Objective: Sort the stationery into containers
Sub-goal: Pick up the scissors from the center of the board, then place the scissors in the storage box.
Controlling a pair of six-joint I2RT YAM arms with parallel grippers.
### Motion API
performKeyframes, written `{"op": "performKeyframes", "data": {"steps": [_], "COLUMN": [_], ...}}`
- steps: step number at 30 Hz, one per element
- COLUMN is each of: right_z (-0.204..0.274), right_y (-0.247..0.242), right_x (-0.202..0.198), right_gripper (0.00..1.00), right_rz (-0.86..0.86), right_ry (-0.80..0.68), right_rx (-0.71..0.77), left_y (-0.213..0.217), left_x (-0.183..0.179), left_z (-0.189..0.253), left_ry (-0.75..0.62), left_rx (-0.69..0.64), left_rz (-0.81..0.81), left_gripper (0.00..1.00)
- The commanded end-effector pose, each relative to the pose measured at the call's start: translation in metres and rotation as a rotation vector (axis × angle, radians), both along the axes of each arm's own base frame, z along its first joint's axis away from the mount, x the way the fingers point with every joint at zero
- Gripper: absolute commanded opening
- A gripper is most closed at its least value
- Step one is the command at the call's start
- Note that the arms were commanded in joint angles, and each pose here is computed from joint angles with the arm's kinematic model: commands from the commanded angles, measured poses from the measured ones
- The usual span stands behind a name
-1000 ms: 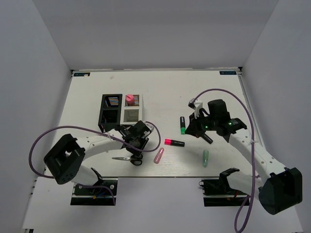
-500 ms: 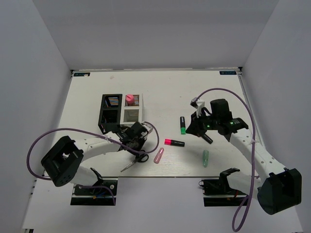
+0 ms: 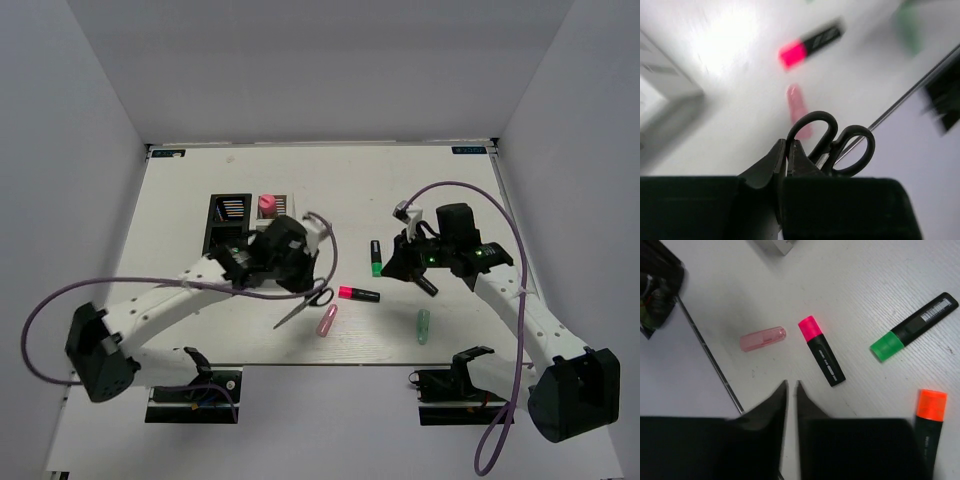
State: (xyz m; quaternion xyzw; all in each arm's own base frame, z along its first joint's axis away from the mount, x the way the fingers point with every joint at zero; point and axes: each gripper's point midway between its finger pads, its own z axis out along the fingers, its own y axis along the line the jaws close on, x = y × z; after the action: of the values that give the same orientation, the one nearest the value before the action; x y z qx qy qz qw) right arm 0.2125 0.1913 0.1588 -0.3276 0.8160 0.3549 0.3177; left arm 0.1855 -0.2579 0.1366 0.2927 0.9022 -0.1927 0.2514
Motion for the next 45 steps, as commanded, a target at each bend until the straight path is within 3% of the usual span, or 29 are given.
{"op": "performKeyframes", "data": {"steps": [1, 3, 8, 9, 13, 15, 20, 24, 30, 31, 37, 38, 39, 42, 43, 45], "right_z": [0.013, 0.013, 0.015, 0.017, 0.016, 0.015, 0.014, 0.012, 0.008, 0.007, 0.005, 0.005, 0.006, 0.004, 0.004, 0.004], "right_y": [0.006, 0.006, 0.007, 0.008, 0.008, 0.009, 0.01, 0.009, 0.008, 0.008, 0.007, 0.007, 0.007, 0.006, 0.006, 0.005], "right_x": [-0.01, -0.011, -0.014, -0.015, -0.018, -0.019, -0.021, -0.02, -0.019, -0.019, -0.019, -0.018, -0.018, -0.018, -0.018, -0.017], "right_gripper": [0.01, 0.0, 0.0, 0.0, 0.0, 0.0, 0.0, 0.0, 0.0, 0.02, 0.37, 0.4, 0.43, 0.47, 0.47, 0.5], "right_rz": [0.064, 0.071, 0.089, 0.095, 0.114, 0.126, 0.143, 0.14, 0.143, 0.144, 0.145, 0.148, 0.147, 0.144, 0.141, 0.14], "right_ry": [-0.009, -0.007, -0.016, -0.021, -0.016, -0.013, -0.006, -0.002, 0.002, 0.007, 0.017, 0.019, 0.015, 0.025, 0.027, 0.026], "right_rx": [0.055, 0.06, 0.072, 0.077, 0.087, 0.09, 0.097, 0.093, 0.083, 0.079, 0.077, 0.08, 0.079, 0.078, 0.078, 0.078], "left_y": [0.0, 0.019, 0.111, 0.124, 0.203, 0.213, 0.243, 0.251, 0.249, 0.247, 0.237, 0.235, 0.231, 0.23, 0.229, 0.226], "left_x": [0.019, 0.048, 0.13, 0.146, 0.191, 0.204, 0.234, 0.247, 0.259, 0.259, 0.259, 0.26, 0.26, 0.259, 0.258, 0.258], "left_z": [0.105, 0.145, 0.176, 0.192, 0.191, 0.194, 0.174, 0.174, 0.147, 0.142, 0.103, 0.099, 0.097, 0.091, 0.09, 0.09], "left_ry": [-0.13, -0.234, -0.456, -0.564, -0.75, -0.781, -0.802, -0.774, -0.736, -0.728, -0.666, -0.663, -0.659, -0.651, -0.646, -0.635], "left_rx": [-0.268, -0.391, -0.556, -0.606, -0.631, -0.676, -0.682, -0.77, -0.704, -0.7, -0.677, -0.667, -0.659, -0.643, -0.642, -0.641], "left_rz": [0.061, 0.171, 0.554, 0.596, 0.853, 0.889, 0.983, 1.008, 0.991, 0.982, 0.971, 0.966, 0.949, 0.937, 0.936, 0.923], "left_gripper": [0.0, 0.0, 0.0, 0.0, 0.0, 0.0, 0.0, 0.0, 0.0, 0.0, 0.0, 0.04, 0.2, 0.39, 0.6, 0.66]}}
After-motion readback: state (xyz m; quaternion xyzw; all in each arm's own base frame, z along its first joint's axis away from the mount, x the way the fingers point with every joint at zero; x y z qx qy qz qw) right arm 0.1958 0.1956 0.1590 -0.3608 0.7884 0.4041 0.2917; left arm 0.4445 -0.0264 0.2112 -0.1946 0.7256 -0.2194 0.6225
